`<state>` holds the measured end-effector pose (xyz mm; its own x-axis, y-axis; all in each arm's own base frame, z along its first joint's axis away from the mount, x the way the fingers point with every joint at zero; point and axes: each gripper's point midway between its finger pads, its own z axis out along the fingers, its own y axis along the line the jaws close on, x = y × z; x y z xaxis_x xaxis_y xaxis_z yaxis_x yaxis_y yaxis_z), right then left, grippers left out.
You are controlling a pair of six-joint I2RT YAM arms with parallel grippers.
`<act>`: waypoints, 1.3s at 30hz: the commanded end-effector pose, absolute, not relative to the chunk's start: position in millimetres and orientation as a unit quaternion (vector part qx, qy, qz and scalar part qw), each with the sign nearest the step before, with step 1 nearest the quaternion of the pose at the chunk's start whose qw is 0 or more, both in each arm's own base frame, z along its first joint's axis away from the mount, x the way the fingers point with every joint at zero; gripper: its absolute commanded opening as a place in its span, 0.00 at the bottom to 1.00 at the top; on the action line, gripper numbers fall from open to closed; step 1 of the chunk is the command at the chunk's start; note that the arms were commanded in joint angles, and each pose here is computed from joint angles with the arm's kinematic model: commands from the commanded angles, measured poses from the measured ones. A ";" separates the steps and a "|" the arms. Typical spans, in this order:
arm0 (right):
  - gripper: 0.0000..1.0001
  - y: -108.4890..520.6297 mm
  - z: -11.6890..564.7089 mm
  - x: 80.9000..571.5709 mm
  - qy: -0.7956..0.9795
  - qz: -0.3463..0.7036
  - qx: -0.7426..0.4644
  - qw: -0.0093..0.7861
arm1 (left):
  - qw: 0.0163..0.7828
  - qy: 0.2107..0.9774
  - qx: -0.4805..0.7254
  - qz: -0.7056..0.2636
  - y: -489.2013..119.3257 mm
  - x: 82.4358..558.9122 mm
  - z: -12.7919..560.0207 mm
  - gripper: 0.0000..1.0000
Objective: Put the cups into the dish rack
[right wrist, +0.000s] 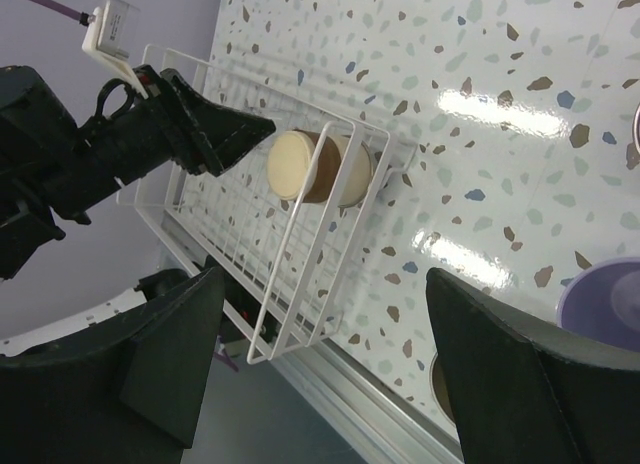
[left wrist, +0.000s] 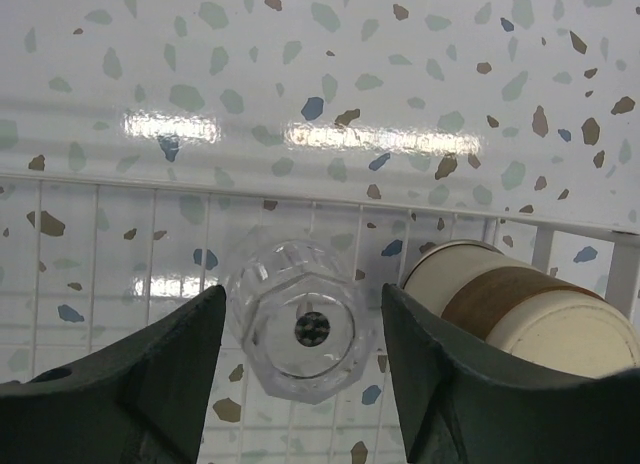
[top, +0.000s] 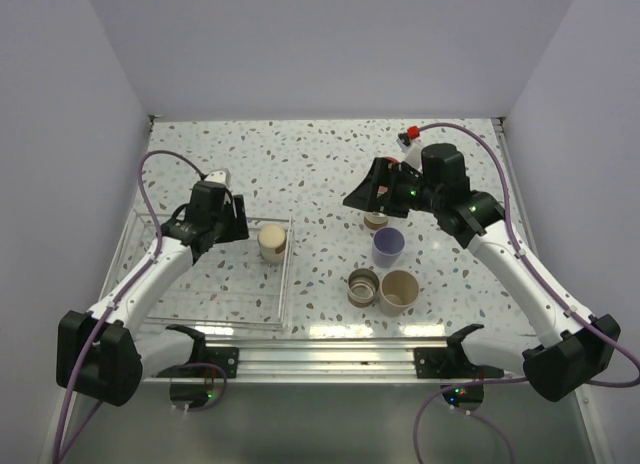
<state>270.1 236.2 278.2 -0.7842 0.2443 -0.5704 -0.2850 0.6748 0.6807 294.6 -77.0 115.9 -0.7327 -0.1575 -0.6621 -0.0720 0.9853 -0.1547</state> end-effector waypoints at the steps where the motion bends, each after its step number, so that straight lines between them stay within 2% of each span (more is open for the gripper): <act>1: 0.85 238.2 292.0 272.5 0.841 0.408 -0.028 0.354 | 0.389 0.917 -0.065 -0.060 -78.5 306.9 124.2 0.68; 5: 0.85 237.8 290.9 272.5 0.842 0.406 -0.029 0.354 | 0.388 0.918 -0.063 -0.057 -78.1 306.3 122.8 0.76; 8: 0.85 237.7 292.1 272.3 0.841 0.407 -0.029 0.355 | 0.390 0.917 -0.064 -0.055 -77.4 306.9 125.1 0.88; 15: 0.85 234.7 295.9 277.3 0.843 0.393 -0.035 0.366 | 0.422 0.902 -0.072 -0.053 -73.5 313.6 163.0 0.91; 20: 0.85 234.0 307.9 288.5 0.843 0.378 -0.039 0.382 | 0.461 0.882 -0.080 -0.048 -68.2 321.2 214.7 0.91; 28: 0.86 209.7 299.5 343.1 0.889 0.232 -0.020 0.393 | 0.553 0.827 -0.079 -0.067 -64.8 323.9 332.6 0.91; 33: 0.89 196.1 273.3 369.2 0.926 0.138 -0.032 0.350 | 0.565 0.820 -0.072 -0.052 -57.7 319.7 357.8 0.91; 39: 0.88 189.0 246.8 406.3 0.941 0.081 -0.011 0.329 | 0.572 0.816 -0.076 -0.047 -50.7 304.7 363.1 0.92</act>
<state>400.0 210.1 248.3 -0.7771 0.0623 -0.6263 -0.1170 0.9634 0.2410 316.9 -59.3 359.3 -0.3348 -0.2059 -0.9195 -0.0561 0.9785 -0.1987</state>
